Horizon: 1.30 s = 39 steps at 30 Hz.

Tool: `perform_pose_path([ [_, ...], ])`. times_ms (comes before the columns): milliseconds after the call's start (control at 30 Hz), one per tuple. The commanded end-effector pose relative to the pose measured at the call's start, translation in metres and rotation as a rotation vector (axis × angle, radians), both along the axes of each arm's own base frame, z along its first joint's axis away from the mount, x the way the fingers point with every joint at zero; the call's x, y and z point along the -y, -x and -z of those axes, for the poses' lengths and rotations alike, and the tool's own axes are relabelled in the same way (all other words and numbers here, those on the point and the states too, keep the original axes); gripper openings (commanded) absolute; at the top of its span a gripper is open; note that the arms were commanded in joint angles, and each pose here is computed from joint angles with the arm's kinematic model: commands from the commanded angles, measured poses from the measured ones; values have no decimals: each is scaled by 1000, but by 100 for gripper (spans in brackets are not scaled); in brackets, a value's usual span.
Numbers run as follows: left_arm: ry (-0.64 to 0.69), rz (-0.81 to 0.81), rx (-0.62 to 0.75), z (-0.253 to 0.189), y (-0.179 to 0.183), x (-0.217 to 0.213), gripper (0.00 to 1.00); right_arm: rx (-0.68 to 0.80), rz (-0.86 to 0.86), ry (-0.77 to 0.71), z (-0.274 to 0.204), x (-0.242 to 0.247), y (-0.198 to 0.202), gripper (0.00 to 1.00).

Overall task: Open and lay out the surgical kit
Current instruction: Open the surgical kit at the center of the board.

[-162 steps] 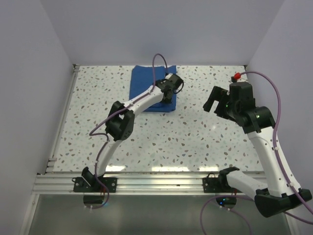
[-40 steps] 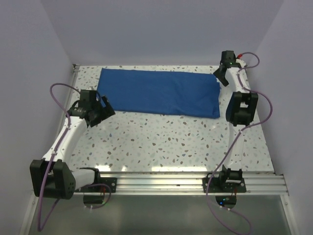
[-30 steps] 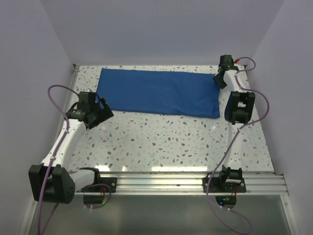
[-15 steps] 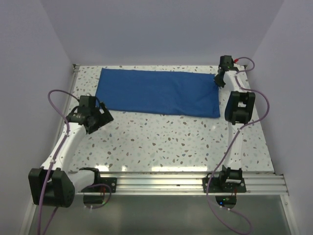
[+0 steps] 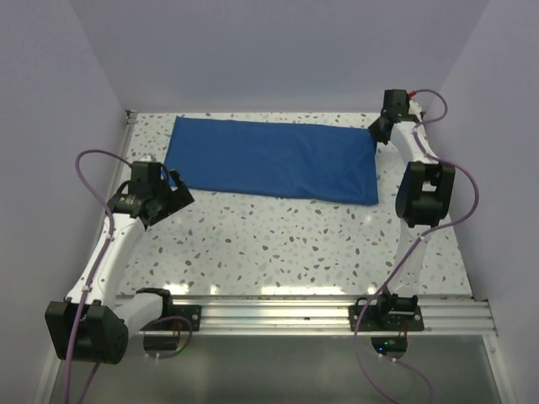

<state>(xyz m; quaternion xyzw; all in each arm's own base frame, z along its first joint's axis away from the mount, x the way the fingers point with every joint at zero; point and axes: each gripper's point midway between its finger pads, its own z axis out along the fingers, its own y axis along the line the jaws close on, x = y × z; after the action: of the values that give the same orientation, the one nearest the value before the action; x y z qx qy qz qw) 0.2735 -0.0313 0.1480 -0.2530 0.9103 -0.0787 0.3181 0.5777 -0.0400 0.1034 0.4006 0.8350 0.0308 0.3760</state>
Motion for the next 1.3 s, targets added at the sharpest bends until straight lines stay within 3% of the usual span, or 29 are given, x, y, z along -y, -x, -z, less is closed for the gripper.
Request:
perform_pose_path([
  [0,3,57,74,-25,-6,6,95,127,-122,-36,-55,-40,-7,0],
  [267,15,80,133,-42,-14,10,96,62,-417,-128,-59,-141,33,0],
  [367,43,83,161,-42,-25,15,96,24,-616,-165,-71,-203,93,0],
  [400,51,72,162,-40,-28,16,96,29,-729,-198,-82,-238,124,0],
  [433,58,64,157,-37,-32,16,96,-37,-784,-214,-64,-249,159,0],
  [467,60,50,171,-38,-38,15,96,20,-845,-215,-99,-257,194,0],
  [500,71,34,177,-39,-42,16,95,4,-927,-231,-103,-276,232,0],
  [533,54,0,173,-36,-46,10,95,-68,-953,-244,-85,-274,268,0],
  [567,51,-20,194,-40,-51,8,95,-22,-973,-262,-113,-267,308,0],
  [633,58,-67,206,-40,-55,5,95,-92,-965,-277,-98,-249,362,0],
  [800,75,-174,222,-30,-59,-3,95,-113,-895,-290,-101,-192,448,0],
  [1067,97,-276,105,9,-45,-7,95,-559,-793,3,-45,-103,518,0],
  [1267,68,-362,-54,65,-18,-14,95,-485,-800,-9,-45,-100,524,0],
])
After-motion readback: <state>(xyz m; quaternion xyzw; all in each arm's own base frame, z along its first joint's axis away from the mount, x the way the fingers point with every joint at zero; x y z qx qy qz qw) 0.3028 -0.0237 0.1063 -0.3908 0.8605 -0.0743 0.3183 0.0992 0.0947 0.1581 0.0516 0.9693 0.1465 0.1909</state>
